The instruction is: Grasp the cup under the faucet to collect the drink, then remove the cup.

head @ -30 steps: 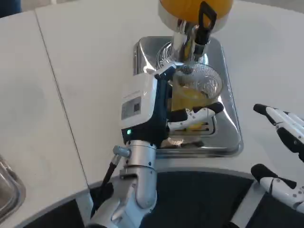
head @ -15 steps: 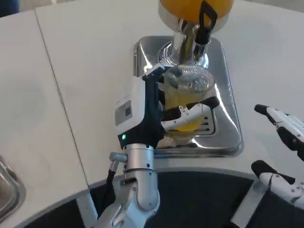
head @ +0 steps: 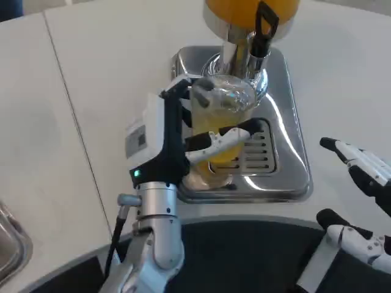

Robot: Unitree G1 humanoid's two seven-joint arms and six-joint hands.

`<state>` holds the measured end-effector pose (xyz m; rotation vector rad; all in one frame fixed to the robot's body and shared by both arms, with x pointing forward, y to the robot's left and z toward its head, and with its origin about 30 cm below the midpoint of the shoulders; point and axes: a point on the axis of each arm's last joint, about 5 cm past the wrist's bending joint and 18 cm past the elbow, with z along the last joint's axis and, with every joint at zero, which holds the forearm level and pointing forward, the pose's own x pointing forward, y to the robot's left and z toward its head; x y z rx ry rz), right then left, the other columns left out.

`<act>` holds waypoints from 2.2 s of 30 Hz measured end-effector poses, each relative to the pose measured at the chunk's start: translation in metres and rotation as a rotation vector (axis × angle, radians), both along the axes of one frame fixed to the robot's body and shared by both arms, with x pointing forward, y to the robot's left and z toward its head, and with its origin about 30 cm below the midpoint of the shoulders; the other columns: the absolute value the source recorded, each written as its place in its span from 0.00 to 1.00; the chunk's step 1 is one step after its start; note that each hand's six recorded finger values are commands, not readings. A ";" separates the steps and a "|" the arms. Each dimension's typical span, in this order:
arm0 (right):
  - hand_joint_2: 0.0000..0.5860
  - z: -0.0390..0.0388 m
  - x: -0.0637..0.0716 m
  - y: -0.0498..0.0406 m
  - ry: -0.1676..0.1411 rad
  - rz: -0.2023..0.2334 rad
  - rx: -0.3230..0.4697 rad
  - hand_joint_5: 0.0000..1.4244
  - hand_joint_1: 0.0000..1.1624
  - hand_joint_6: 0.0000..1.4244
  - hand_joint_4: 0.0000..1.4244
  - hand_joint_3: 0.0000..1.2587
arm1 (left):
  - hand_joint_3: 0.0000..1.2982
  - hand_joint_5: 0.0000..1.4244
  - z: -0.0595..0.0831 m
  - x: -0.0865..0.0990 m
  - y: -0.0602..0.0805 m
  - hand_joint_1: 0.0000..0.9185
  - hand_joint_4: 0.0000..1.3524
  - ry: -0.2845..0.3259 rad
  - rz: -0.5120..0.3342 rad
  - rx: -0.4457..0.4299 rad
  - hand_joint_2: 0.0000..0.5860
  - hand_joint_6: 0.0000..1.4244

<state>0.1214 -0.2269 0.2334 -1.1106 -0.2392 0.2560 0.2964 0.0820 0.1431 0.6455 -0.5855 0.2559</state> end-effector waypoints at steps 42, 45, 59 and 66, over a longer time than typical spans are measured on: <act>0.82 0.0004 -0.005 0.0225 -0.091 0.065 -0.094 0.00 0.23 0.00 0.00 0.00 | 0.88 0.89 0.015 -0.079 0.114 0.89 0.81 -0.054 0.005 0.034 0.00 1.00; 0.83 -0.0010 -0.008 0.0242 -0.103 0.094 -0.112 0.00 0.23 0.00 0.00 0.00 | 0.88 0.89 0.014 -0.088 0.112 0.89 0.81 -0.045 -0.021 0.038 0.00 1.00; 0.86 -0.0143 -0.022 0.0107 -0.206 0.224 -0.214 0.00 0.05 0.00 0.00 0.00 | 0.88 0.89 0.017 -0.118 0.097 0.89 0.80 -0.061 -0.142 0.033 0.00 1.00; 0.88 -0.0171 -0.033 0.0054 -0.207 0.266 -0.225 0.00 0.04 0.00 0.00 0.00 | 0.88 0.89 0.021 -0.132 0.085 0.90 0.80 -0.083 -0.219 0.031 0.00 1.00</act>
